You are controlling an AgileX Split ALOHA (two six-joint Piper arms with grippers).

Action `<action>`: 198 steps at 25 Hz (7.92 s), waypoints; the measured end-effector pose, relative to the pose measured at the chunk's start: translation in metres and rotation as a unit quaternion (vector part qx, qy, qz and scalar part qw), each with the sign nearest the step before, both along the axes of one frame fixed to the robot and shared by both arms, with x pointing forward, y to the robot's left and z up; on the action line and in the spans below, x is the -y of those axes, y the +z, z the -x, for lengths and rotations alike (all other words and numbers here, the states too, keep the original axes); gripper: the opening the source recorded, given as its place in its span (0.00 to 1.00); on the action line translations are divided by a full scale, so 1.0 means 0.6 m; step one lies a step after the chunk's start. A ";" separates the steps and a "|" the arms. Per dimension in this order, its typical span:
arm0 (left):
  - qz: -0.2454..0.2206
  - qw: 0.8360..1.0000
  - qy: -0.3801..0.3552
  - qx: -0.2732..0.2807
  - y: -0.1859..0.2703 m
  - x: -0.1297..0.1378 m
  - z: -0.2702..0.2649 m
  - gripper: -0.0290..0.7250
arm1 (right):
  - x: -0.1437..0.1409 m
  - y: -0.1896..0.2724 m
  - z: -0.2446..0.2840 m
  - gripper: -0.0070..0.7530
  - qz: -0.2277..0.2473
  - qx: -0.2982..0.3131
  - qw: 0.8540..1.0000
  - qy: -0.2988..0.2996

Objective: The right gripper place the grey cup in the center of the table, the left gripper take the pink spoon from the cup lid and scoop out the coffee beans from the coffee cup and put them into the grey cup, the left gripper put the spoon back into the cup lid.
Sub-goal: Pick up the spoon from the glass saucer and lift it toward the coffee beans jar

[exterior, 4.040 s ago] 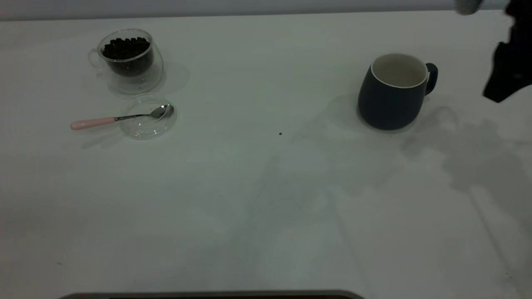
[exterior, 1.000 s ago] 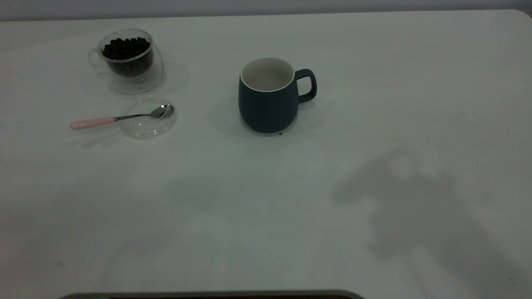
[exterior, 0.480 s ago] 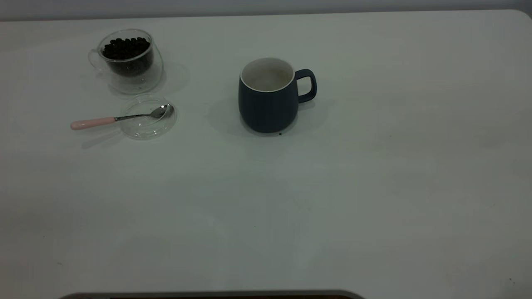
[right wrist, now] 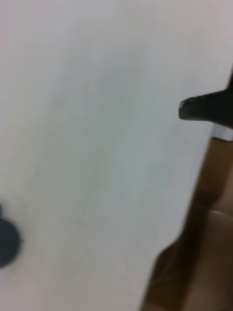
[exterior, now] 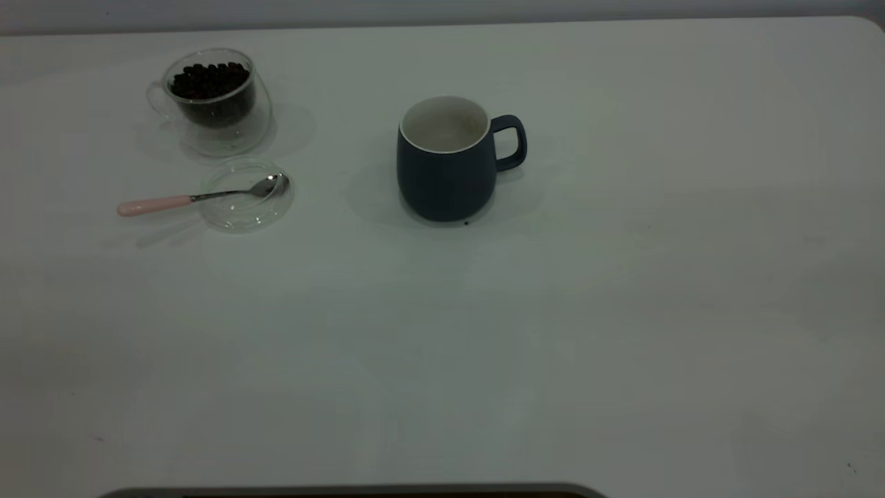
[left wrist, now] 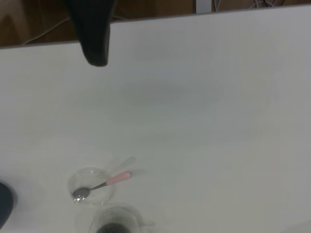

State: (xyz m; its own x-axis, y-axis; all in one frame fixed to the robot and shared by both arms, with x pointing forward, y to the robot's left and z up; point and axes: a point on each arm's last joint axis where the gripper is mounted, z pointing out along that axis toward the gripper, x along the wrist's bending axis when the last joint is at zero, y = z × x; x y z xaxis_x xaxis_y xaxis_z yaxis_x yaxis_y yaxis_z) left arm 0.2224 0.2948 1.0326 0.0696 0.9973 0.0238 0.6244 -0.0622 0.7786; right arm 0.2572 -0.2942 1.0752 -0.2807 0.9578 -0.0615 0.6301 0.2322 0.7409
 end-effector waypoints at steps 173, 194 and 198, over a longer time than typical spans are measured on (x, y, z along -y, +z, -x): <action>0.492 0.838 -0.021 -0.235 -0.474 -0.106 -0.573 0.41 | -0.001 -0.059 0.032 0.79 -0.023 0.068 0.992 -0.100; 0.505 0.830 -0.037 -0.235 -0.467 -0.102 -0.572 0.21 | -0.001 -0.059 0.032 0.79 -0.023 0.068 0.992 -0.100; 0.493 0.834 -0.047 -0.245 -0.445 -0.104 -0.574 0.21 | -0.001 -0.059 0.032 0.79 -0.023 0.068 0.992 -0.100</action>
State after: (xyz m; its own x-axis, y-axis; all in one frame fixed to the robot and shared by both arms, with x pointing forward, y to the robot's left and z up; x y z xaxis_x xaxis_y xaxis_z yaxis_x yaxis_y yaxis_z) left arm 0.5670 0.3573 0.7655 -0.0898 0.5055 -0.8581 0.9110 0.3898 0.1343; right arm 0.2382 -0.2936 1.0398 -0.0776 0.9962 -0.0403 0.5533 0.0766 0.8294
